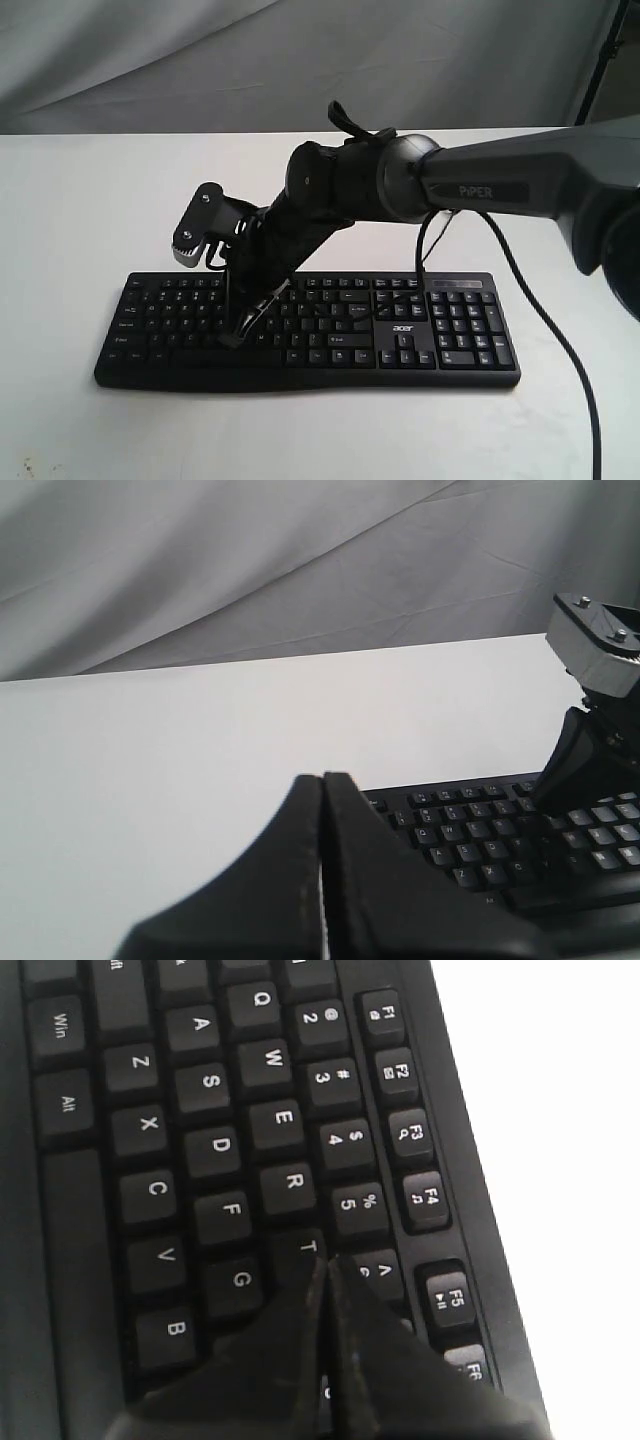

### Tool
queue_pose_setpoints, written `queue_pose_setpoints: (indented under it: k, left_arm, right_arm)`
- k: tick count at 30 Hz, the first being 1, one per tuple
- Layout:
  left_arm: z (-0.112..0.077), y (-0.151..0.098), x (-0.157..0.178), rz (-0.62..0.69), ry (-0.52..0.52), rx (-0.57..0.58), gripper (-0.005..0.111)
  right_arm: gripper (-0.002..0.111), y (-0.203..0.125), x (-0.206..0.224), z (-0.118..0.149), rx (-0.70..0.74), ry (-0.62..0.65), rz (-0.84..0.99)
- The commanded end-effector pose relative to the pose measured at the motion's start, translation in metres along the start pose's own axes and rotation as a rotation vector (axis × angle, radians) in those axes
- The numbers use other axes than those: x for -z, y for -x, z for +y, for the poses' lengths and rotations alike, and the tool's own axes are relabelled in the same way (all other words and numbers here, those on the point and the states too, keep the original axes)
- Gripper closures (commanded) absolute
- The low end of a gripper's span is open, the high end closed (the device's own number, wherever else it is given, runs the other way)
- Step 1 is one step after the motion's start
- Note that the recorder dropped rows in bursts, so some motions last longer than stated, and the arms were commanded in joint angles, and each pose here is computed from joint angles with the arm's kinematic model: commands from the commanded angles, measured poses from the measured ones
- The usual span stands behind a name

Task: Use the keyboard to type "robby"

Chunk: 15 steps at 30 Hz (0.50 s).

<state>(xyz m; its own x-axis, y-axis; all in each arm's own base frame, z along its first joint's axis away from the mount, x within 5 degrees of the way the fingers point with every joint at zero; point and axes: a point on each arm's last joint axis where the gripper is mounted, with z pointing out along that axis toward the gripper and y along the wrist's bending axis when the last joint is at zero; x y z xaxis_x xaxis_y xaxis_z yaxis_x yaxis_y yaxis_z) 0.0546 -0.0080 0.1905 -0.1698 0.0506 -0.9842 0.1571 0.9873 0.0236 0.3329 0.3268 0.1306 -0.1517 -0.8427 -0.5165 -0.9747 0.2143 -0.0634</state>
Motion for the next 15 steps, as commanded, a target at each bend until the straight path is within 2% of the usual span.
queue_pose_setpoints:
  k: [1,15]
  left_arm:
    - [-0.0003,-0.0008,-0.0001,-0.005,-0.005,-0.003,0.107]
    - [-0.0003,-0.0008,-0.0001,-0.005,-0.005,-0.003,0.107]
  right_arm:
    - [0.108,-0.0003,0.0007,-0.0027,-0.003,0.001,-0.004]
    - [0.108,-0.0017,-0.0019,-0.0027,-0.005,0.003,0.0]
